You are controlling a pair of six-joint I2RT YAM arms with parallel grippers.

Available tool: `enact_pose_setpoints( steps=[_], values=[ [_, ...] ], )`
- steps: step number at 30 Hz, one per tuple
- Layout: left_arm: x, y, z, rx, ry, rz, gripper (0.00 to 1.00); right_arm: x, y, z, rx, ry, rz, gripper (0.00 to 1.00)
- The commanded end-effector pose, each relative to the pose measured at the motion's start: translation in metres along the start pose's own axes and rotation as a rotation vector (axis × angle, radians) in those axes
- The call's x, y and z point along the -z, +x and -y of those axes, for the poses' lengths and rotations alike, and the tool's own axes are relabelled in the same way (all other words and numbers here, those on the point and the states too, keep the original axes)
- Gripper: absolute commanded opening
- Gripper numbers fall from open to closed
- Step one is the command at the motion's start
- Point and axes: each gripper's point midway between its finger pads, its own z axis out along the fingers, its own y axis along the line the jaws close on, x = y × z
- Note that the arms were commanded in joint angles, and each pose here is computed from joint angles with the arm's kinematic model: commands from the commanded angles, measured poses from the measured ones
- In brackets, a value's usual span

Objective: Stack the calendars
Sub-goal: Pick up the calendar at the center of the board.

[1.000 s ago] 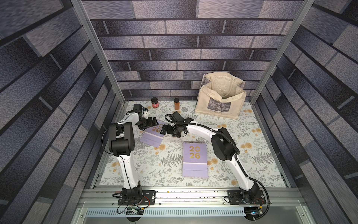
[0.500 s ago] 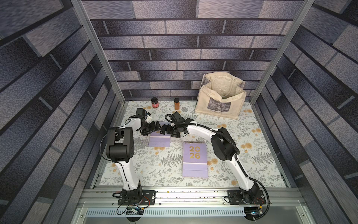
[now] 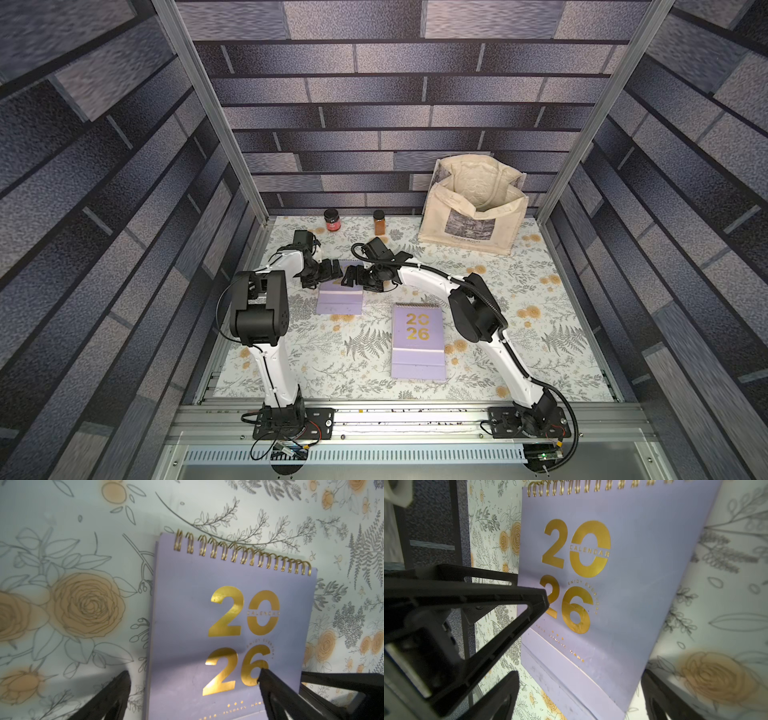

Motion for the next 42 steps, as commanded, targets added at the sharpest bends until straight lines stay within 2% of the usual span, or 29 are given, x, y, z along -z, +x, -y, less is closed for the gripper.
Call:
enact_pose_setpoints(
  steps=[1,6,10,13,19,29,33,36,42],
  values=[
    [-0.006,0.004,0.007,0.044,0.066,-0.033,0.95,-0.016,0.011,0.013,-0.017,-0.006,-0.054,0.88],
    [0.000,0.000,0.017,0.091,0.207,-0.007,0.86,-0.010,0.005,0.003,-0.001,-0.053,-0.024,0.78],
    [0.007,-0.001,0.029,0.092,0.312,0.003,0.81,-0.005,0.001,-0.007,0.004,-0.090,0.000,0.68],
    [0.010,-0.002,0.040,0.084,0.400,0.002,0.78,-0.004,0.001,-0.007,0.001,-0.098,0.001,0.64],
    [0.016,0.001,0.056,0.044,0.501,-0.008,0.72,0.004,-0.001,-0.005,-0.003,-0.126,0.018,0.61],
    [0.035,0.000,0.077,-0.012,0.630,0.001,0.57,0.026,-0.011,0.004,0.002,-0.176,0.035,0.58],
    [0.034,0.002,0.076,-0.027,0.600,-0.022,0.52,0.031,-0.014,0.001,0.020,-0.196,0.044,0.56],
    [0.029,0.007,0.074,-0.043,0.559,-0.052,0.55,0.034,-0.015,-0.003,0.035,-0.211,0.047,0.53],
    [0.022,0.016,0.084,-0.076,0.557,-0.093,0.56,0.039,-0.017,-0.008,0.055,-0.234,0.058,0.47]
  ],
)
